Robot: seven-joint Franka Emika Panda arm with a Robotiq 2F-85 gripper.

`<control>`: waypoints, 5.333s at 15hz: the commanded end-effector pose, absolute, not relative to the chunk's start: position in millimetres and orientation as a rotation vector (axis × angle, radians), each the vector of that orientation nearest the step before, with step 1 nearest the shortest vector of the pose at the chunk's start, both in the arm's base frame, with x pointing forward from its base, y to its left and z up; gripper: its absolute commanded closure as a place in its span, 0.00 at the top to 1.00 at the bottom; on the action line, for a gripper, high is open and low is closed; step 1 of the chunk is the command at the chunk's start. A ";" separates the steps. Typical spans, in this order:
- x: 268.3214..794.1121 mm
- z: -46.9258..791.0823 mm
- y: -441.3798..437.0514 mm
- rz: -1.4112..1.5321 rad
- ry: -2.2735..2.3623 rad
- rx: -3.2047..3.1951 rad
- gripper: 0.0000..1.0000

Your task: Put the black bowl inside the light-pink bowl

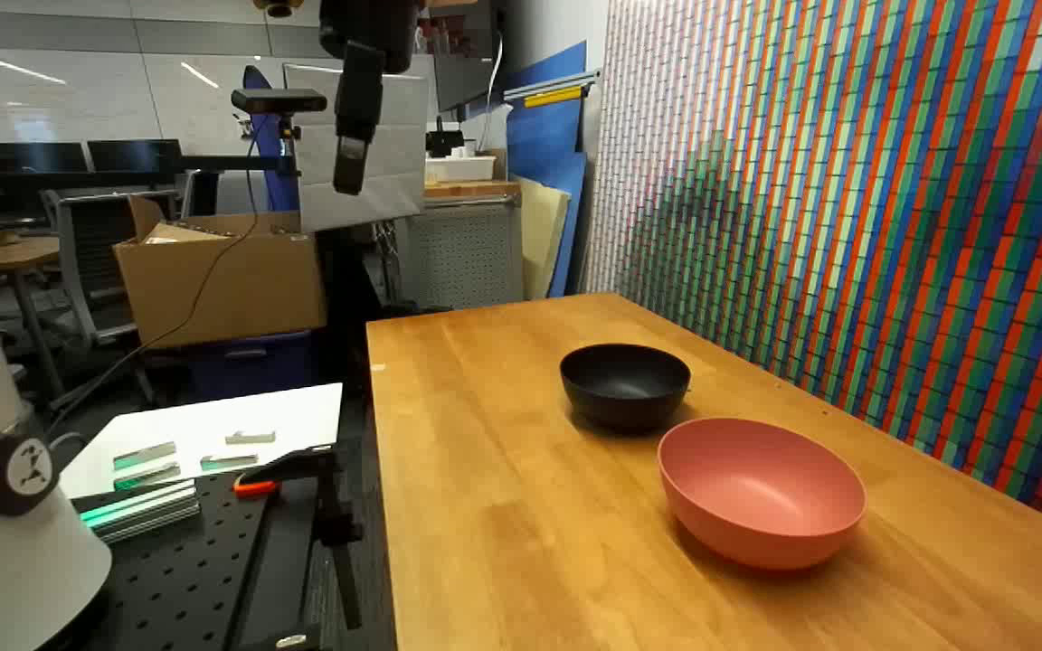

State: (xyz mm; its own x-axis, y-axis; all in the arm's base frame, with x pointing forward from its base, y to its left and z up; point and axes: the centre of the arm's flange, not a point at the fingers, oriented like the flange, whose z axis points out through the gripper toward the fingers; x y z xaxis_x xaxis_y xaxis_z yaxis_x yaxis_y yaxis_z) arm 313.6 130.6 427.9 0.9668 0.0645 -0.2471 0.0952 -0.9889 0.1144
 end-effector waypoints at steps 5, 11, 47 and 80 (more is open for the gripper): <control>313.7 428.5 130.8 -0.367 0.122 2.991 1.00; 385.7 463.3 163.7 0.107 0.002 3.148 1.00; 565.2 179.8 273.2 0.199 -0.030 3.026 0.42; 623.0 345.7 144.9 0.203 -0.487 2.962 0.04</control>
State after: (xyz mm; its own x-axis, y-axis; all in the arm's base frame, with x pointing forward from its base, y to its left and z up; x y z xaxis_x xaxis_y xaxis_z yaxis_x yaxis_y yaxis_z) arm 619.2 176.9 346.8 0.9560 -0.2679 0.1198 -0.2800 -0.9549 0.0989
